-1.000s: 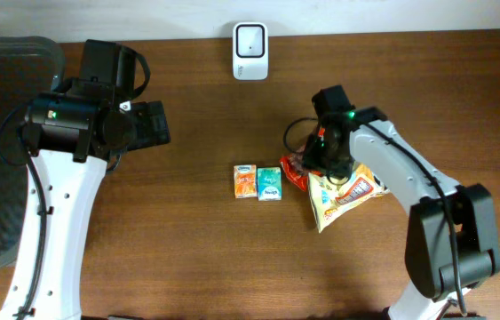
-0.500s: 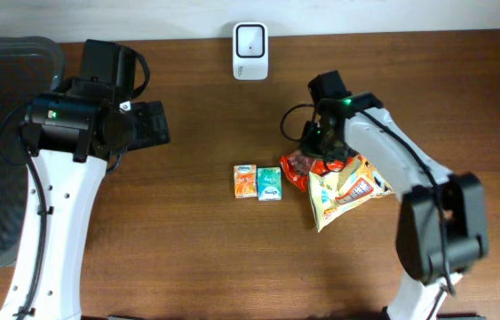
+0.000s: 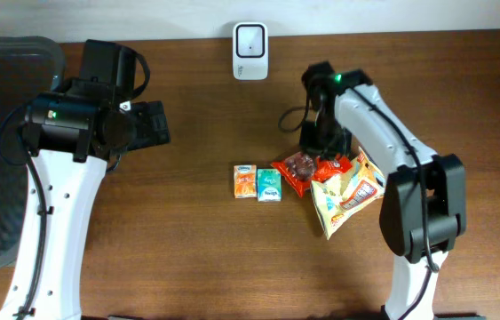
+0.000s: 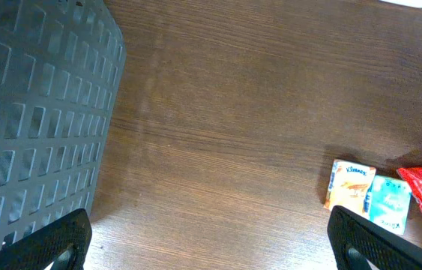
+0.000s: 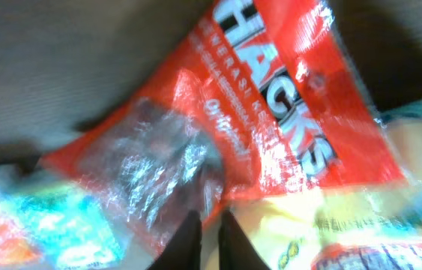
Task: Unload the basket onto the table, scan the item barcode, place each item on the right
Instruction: 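Reach the right gripper to the pile and grasp the red bag, then lift the red bag and hold it over the white scanner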
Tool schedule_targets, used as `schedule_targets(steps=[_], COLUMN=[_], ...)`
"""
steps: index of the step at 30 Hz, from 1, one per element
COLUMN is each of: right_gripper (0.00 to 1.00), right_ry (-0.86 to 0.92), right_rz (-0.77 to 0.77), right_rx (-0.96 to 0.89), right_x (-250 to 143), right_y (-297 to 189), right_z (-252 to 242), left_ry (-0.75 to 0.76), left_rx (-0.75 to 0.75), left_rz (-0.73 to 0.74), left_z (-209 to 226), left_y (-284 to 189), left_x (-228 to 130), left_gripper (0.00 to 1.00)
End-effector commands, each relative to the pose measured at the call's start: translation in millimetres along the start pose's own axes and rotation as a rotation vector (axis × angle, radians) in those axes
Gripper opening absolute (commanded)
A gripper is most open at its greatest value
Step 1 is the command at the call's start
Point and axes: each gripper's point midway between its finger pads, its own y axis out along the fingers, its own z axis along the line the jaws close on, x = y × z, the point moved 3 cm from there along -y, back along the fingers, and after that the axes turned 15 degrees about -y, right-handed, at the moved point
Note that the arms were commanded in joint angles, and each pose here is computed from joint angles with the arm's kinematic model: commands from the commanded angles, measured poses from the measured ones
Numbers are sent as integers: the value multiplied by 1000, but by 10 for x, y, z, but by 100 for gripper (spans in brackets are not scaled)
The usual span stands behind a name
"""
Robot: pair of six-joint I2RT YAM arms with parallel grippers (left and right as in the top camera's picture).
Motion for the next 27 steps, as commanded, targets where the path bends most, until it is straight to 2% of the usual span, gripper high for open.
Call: schedule_targets(steps=[1,2,3,8,17,18,19,20,22,24,27], right_gripper=[76,85,86,88,85,82,74,59,38,27,19], right_ry=[-56,-54,-53,-28,257,258,257,255,254,252,214], right_rz=[-14,23,40,65,-62,-83,-100,-114,-128,-144,-169], right_rx=[-15,-27,-30,-39,3,13,19,25,31,38,47], right_x=[-32,-106,-135,-206,-31,2,31,58,90,127,209], right_y=[-303,-272,-228,125,669,713,737,747,743,734,665], right_z=[24,1,-5,46,71,78,83,92,101,97,98], left_ry=[-12,-12,-12,-12,-12,-12,-12,-12,-12,-12,-12], left_rx=[14,14,14,14,14,14,14,14,14,14,14], left_rz=[-6,-6,-6,-6,-6,-6,-6,-6,-6,-6,-6], left_z=[24,24,25,24,24,24,24,25,24,24,24], left_y=[12,12,12,12,12,12,12,12,12,12,12], left_x=[15,15,15,15,15,15,15,15,15,15,15], left_gripper=[99,99,99,99,99,99,99,99,99,99,99])
